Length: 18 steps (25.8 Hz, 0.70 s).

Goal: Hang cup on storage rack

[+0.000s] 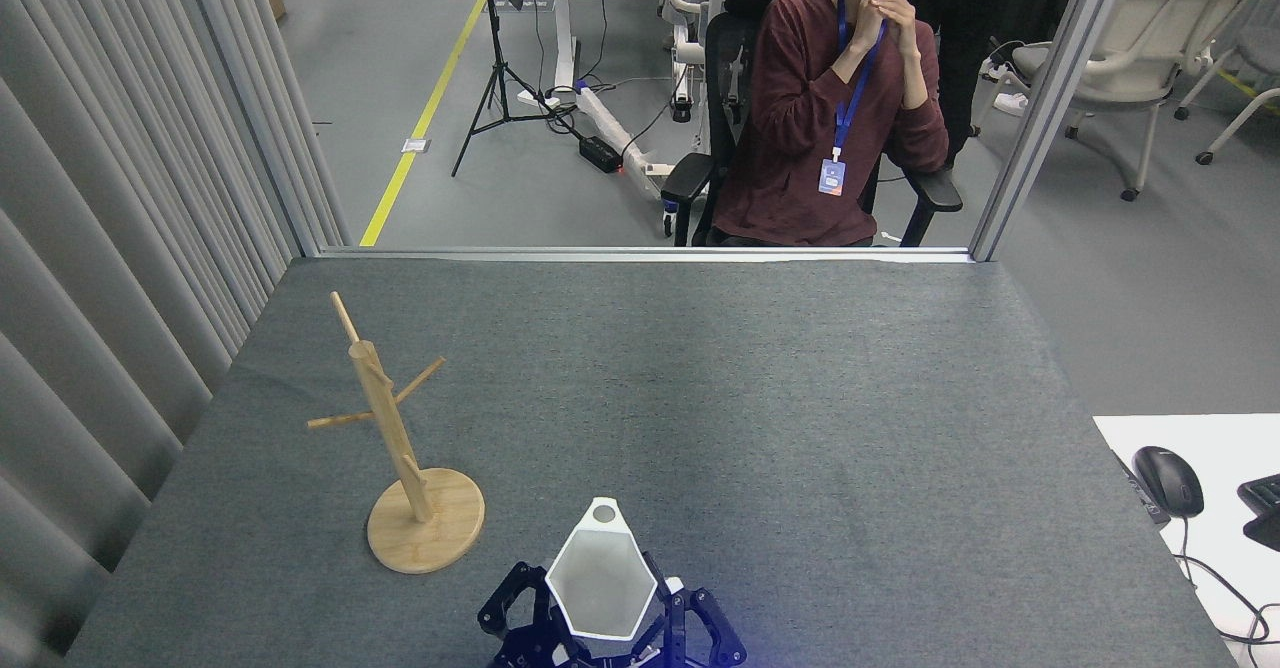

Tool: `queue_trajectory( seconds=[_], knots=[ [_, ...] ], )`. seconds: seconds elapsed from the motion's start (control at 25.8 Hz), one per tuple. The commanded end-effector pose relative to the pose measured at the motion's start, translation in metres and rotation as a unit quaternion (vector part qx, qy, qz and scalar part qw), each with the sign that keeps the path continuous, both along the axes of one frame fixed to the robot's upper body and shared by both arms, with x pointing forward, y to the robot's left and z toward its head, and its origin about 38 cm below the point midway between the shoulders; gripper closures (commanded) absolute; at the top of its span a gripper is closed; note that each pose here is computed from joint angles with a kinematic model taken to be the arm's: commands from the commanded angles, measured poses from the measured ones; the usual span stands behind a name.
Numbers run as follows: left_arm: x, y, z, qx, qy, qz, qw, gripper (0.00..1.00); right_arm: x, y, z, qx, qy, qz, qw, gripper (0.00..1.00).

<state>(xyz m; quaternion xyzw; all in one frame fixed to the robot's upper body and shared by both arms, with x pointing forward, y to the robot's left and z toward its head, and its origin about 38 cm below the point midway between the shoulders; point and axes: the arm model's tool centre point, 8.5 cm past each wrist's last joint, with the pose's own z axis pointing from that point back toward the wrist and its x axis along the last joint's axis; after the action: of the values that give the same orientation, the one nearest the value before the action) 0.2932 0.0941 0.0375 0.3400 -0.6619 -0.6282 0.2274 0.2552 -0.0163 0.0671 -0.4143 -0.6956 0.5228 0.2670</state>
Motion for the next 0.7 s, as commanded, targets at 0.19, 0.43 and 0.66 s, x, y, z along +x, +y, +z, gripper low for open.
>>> queue_trajectory(
  seconds=[0.19, 0.43, 0.66],
  knots=[
    [0.0004, 0.0000, -0.0002, 0.009, -0.007, 0.001, 1.000, 0.55, -0.0016, 0.0002, -0.0015, -0.003, 0.000, 0.001, 1.000, 0.50],
    [-0.0003, -0.0003, 0.0022, 0.002, -0.021, -0.002, 1.000, 0.68, -0.0003, -0.0023, -0.0019, -0.003, 0.001, -0.004, 1.000, 0.28],
    [-0.0002, -0.0007, 0.0016, 0.001, -0.020, -0.002, 1.000, 0.68, 0.0008, -0.0042, 0.0011, 0.001, -0.004, -0.006, 1.000, 0.01]
  ],
)
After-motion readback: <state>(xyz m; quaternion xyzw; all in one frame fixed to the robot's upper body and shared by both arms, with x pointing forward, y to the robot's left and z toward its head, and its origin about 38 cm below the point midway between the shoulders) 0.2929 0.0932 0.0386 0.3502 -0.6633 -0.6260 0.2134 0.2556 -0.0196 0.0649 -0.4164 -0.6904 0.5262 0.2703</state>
